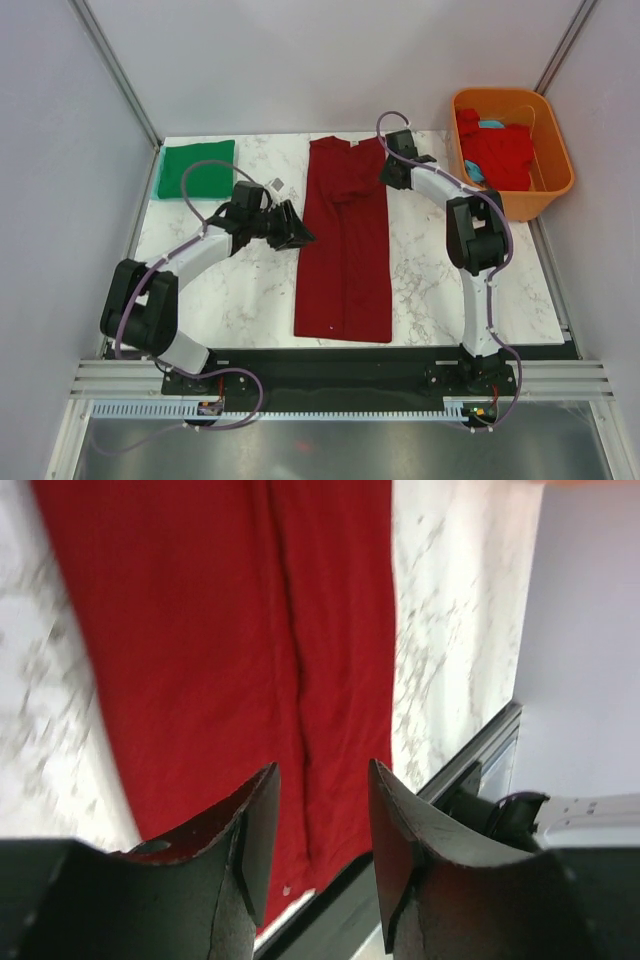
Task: Fold and stack the t-shirts
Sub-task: Fold the tshirt
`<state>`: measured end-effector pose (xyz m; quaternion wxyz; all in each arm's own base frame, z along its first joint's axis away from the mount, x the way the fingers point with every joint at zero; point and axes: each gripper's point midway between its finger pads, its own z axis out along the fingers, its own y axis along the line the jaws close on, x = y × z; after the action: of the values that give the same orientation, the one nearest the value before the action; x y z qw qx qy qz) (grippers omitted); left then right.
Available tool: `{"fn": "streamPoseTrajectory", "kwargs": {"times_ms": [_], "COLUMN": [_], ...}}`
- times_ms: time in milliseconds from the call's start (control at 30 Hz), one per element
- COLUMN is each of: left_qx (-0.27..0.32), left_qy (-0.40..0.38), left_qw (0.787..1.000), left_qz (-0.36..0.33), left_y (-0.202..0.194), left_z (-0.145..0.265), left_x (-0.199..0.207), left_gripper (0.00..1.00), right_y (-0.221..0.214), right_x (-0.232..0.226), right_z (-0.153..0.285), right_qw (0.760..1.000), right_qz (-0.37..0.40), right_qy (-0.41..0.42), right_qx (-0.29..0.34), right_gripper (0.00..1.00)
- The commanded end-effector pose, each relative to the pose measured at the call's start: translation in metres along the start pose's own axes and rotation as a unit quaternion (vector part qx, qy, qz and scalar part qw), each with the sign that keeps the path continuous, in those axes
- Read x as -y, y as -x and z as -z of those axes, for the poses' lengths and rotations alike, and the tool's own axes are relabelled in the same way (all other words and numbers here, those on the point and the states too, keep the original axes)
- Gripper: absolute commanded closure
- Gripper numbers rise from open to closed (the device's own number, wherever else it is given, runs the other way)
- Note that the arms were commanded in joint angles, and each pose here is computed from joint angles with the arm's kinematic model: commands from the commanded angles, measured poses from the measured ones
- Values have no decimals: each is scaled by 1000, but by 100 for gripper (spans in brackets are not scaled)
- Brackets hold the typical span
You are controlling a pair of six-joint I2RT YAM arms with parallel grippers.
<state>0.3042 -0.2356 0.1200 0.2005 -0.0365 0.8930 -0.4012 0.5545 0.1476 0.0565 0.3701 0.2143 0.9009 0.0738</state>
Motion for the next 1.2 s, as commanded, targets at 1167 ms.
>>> {"fn": "streamPoseTrajectory", "kwargs": {"times_ms": [1167], "left_qx": [182], "left_qy": [-18], "left_qw": [979], "left_qz": [90], "left_y": [122], "left_z": [-181], "left_x": [33], "left_gripper": [49], "right_y": [19], "right_x": [-19], "right_z": [-37], "right_qw": [975], "right_qz": [112], "right_qy": [191], "right_qx": [-17], "right_gripper": [72]}}
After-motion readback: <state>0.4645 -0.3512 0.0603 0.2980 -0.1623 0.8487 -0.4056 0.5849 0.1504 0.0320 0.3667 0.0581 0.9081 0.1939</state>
